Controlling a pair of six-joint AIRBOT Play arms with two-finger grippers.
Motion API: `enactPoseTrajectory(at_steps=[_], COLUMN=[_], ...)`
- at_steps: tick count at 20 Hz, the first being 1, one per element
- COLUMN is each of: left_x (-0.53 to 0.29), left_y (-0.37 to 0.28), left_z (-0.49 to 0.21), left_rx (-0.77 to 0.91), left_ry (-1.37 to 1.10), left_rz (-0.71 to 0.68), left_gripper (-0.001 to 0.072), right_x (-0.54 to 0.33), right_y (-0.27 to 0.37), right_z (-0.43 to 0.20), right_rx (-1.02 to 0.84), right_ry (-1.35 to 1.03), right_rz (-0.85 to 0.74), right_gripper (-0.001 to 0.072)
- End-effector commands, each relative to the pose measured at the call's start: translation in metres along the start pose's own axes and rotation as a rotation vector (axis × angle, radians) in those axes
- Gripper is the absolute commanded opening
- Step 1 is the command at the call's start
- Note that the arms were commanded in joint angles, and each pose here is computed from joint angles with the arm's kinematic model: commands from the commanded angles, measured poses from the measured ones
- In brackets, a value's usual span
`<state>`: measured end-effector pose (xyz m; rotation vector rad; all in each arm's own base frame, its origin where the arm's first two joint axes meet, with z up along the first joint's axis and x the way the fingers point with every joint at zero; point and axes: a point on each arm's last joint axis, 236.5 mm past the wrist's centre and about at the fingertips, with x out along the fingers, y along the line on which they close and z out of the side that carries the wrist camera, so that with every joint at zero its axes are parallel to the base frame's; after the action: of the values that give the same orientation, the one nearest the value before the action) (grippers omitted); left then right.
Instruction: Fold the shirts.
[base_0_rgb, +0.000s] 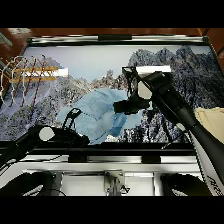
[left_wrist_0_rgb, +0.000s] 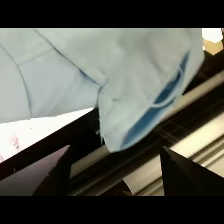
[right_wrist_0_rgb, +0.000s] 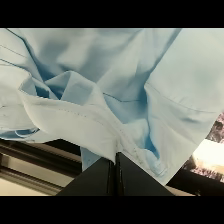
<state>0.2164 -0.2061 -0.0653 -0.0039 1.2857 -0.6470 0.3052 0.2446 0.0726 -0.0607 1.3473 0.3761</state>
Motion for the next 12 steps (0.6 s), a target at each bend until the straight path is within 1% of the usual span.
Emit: enactPoseTrajectory(at_steps=[1, 3, 4, 5, 6, 8, 10, 12], left_x=[0.029, 0.043, 0.046, 0.047, 0.045, 0.035, 0.018, -0.005], left_y=[0.011, 0.010, 0.010, 0.011, 0.013, 0.011, 0.008, 0.008], left_z=[-0.003, -0.006, 0.000, 0.010, 0.020, 0.040, 0.065, 0.090], left_rx=[-0.060, -0.084, -0.097, -0.110, -0.104, -0.094, -0.041, 0.025], left_ry=[0.016, 0.037, 0.011, -0.030, -0.067, -0.110, -0.166, -0.222], left_rz=[0.024, 0.005, -0.002, 0.001, 0.007, 0.004, 0.018, 0.047], left_gripper=[0.0602, 0.0598, 0.0484, 0.0223, 0.0052, 0.0053, 0.0053, 0.0052], right_x=[0.000, 0.000, 0.000, 0.000, 0.000, -0.002, -0.004, -0.003], right_y=[0.000, 0.000, 0.000, -0.001, -0.003, -0.014, -0.029, -0.035], right_z=[0.000, 0.000, -0.001, -0.005, -0.012, -0.029, -0.034, -0.032], right_rx=[0.003, 0.003, 0.004, 0.004, 0.003, -0.011, -0.026, -0.029], right_ry=[0.000, 0.002, 0.006, 0.021, 0.053, 0.125, 0.144, 0.141], right_rz=[0.000, 0.000, -0.002, -0.007, -0.017, -0.063, -0.125, -0.151], right_gripper=[0.0076, 0.0077, 0.0076, 0.0076, 0.0076, 0.0077, 0.0077, 0.0077])
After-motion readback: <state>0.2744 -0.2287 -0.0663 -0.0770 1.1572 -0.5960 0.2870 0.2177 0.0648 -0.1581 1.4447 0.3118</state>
